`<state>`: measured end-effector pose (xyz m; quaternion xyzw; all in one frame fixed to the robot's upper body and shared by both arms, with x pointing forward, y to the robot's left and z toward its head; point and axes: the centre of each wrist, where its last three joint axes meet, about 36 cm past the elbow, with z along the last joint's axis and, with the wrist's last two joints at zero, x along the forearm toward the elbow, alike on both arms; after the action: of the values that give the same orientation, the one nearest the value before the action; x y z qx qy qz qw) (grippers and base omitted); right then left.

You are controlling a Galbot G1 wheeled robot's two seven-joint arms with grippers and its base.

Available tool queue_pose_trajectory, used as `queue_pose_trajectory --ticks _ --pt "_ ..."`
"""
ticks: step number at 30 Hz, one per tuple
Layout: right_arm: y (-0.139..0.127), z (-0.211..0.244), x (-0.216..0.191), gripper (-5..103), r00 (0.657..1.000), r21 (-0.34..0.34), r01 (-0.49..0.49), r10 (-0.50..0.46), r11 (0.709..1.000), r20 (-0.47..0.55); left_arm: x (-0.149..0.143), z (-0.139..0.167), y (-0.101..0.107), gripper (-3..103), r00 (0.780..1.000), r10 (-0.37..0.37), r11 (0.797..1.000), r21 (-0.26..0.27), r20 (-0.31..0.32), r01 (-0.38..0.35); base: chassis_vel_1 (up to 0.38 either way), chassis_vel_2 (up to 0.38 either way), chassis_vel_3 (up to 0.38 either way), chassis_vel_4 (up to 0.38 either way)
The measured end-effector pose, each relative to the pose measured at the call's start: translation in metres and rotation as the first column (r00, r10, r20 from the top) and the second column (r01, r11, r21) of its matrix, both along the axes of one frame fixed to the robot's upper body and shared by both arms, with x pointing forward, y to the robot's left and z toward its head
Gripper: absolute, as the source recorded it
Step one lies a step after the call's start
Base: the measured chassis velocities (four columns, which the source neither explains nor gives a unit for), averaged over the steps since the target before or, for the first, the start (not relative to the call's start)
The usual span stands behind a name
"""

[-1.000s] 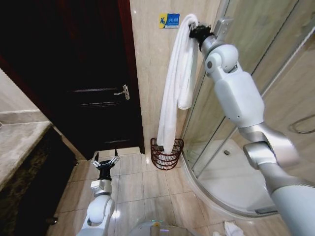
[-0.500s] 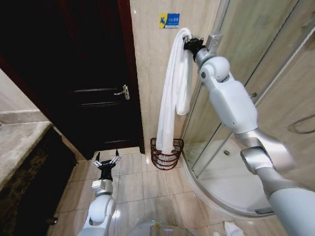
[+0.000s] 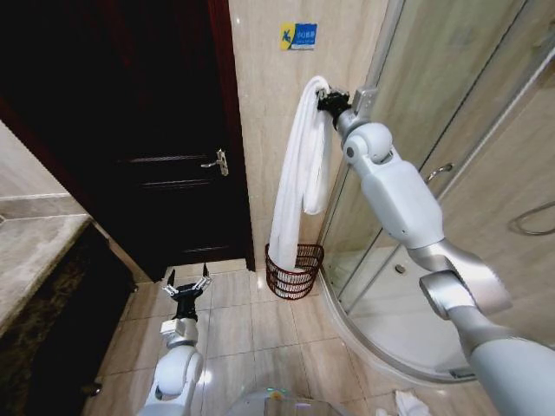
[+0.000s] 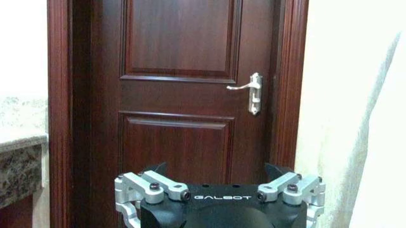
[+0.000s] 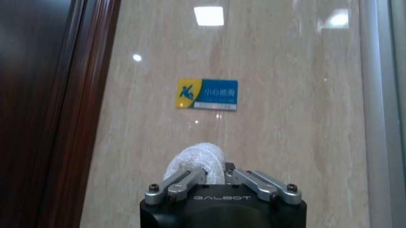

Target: Discard the used towel into the hamper.

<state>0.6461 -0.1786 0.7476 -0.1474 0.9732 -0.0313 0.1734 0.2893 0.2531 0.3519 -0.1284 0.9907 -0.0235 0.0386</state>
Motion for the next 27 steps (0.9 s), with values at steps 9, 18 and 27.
queue_pose_trajectory --ticks 9,18,27 --pt "0.004 -0.038 0.001 7 0.999 -0.016 0.002 -0.003 1.000 -0.048 0.002 -0.001 -0.002 100 1.000 0.000 1.000 -0.008 0.006 0.000 0.000 0.000 0.000 0.000" --pt "-0.004 -0.064 0.003 7 0.996 -0.021 0.019 -0.021 1.000 -0.082 0.000 -0.003 -0.008 100 1.000 -0.003 1.000 -0.019 0.000 0.003 0.000 0.000 0.000 0.000" --pt "-0.011 -0.092 -0.001 7 0.993 -0.021 0.031 -0.033 0.999 -0.117 0.000 -0.002 -0.008 100 1.000 -0.006 1.000 -0.019 0.005 0.006 0.000 0.000 0.000 0.000"
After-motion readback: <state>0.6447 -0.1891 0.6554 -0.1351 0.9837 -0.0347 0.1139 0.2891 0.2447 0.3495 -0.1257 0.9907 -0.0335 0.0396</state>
